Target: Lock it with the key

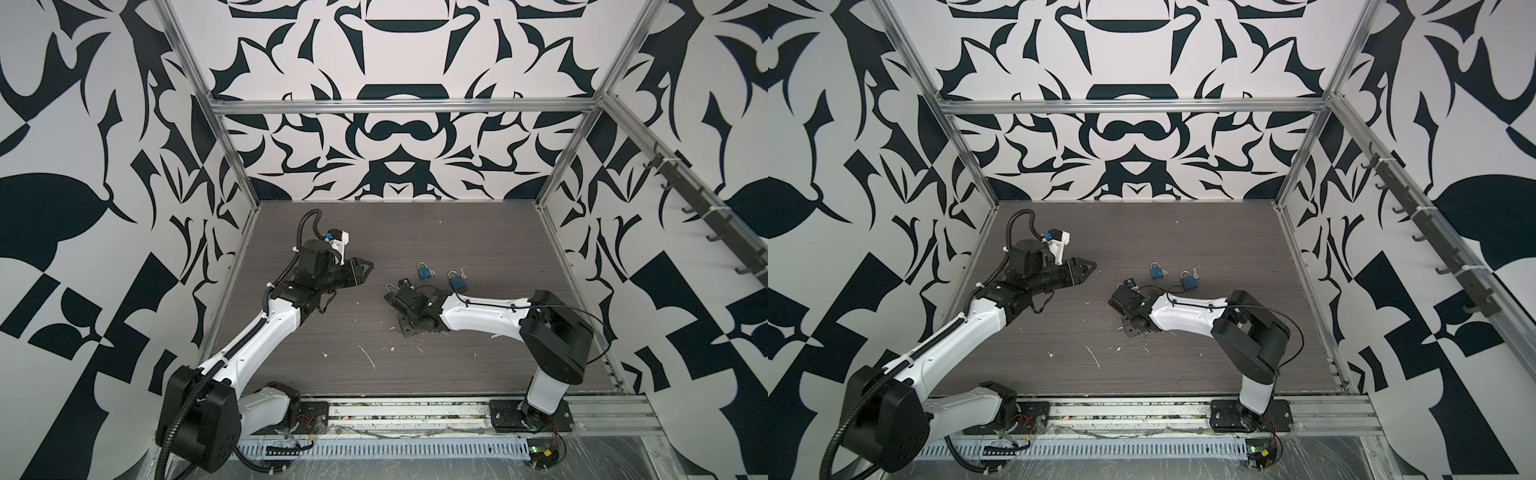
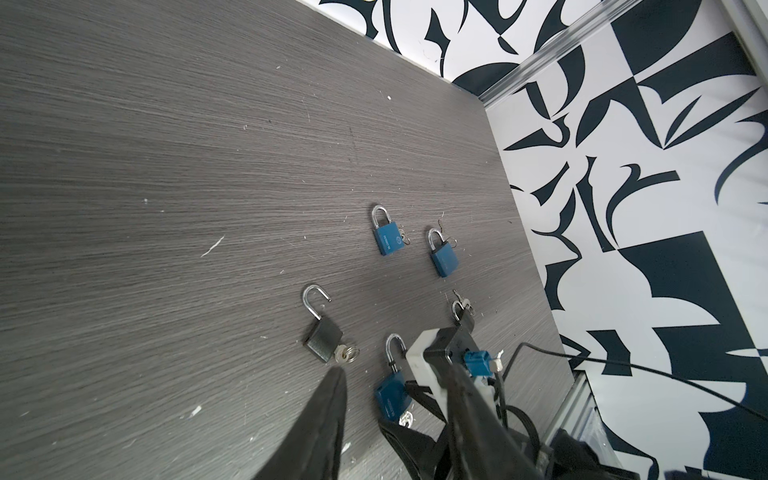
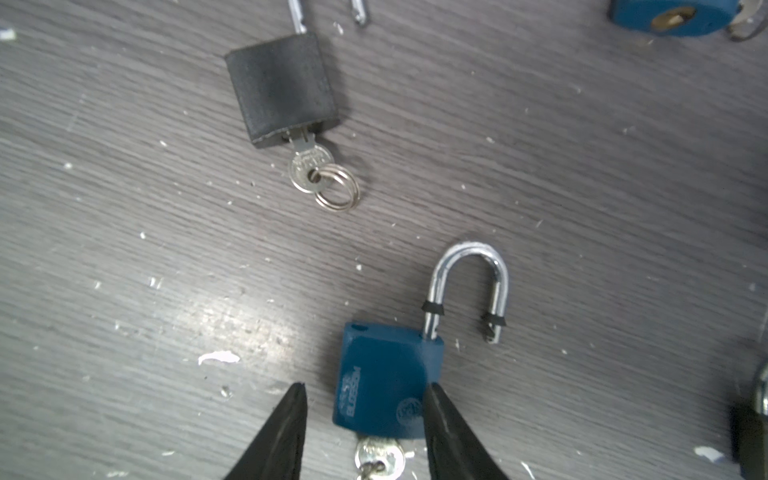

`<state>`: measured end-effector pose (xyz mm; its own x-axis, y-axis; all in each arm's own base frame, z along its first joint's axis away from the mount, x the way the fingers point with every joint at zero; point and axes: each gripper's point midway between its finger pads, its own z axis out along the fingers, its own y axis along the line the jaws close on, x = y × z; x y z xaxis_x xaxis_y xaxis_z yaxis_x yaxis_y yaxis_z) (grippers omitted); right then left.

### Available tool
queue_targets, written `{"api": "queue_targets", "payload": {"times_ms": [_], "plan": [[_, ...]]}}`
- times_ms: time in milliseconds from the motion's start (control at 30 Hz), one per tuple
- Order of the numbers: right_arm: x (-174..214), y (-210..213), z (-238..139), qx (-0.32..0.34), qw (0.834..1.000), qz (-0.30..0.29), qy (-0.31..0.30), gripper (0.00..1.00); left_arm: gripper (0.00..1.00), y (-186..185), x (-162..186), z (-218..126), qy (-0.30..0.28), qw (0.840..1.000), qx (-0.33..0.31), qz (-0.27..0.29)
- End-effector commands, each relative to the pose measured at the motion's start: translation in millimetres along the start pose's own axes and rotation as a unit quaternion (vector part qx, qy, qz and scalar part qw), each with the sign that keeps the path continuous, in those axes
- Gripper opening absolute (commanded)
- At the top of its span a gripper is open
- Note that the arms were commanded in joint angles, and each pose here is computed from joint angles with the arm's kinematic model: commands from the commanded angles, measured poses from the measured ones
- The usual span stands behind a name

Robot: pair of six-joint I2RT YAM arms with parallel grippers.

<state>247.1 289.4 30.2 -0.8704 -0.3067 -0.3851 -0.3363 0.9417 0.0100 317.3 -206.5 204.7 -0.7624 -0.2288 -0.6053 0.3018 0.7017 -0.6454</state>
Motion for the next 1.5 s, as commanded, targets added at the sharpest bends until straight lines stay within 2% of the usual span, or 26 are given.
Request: {"api": "queue_targets", "payload": {"times_ms": [0,433,733,800,933,1067,1267,1467], "plan": [[-8.6,0.0,-3.6,-0.003,1.0,0.02,0.0,0.49,0.43,6.8,2.3,3.6,0.001,1.0,-0.005,0.001],[-13.1,-9.7,4.8,0.005,0.999,0.044,0.006,0.49,0.43,6.8,-1.8,11.8,0.006,1.0,0.002,0.004],[-13.0,-12.6,12.6,0.014,0.999,0.044,0.017,0.42,0.43,5.7,-1.2,11.4,0.012,1.0,0.01,0.003],[-8.7,-8.1,12.3,-0.001,0.999,0.045,0.029,0.38,0.43,6.6,-0.4,10.6,0.01,1.0,0.009,0.004],[-9.0,-9.2,10.0,-0.002,0.999,0.046,0.026,0.19,0.43,7.5,0.1,9.9,0.01,1.0,0.007,0.002],[-17.5,-8.5,-2.5,-0.009,0.999,0.038,0.008,0.09,0.42,7.1,0.4,8.9,0.013,1.0,0.006,0.007],[-33.5,-8.3,-33.4,-0.027,0.999,0.027,-0.031,0.0,0.41,5.1,0.8,7.9,0.018,1.0,0.007,0.011],[-58.3,-14.1,-73.6,-0.031,0.995,0.015,-0.095,0.0,0.41,0.1,-6.0,10.4,0.011,1.0,0.017,0.015]]}}
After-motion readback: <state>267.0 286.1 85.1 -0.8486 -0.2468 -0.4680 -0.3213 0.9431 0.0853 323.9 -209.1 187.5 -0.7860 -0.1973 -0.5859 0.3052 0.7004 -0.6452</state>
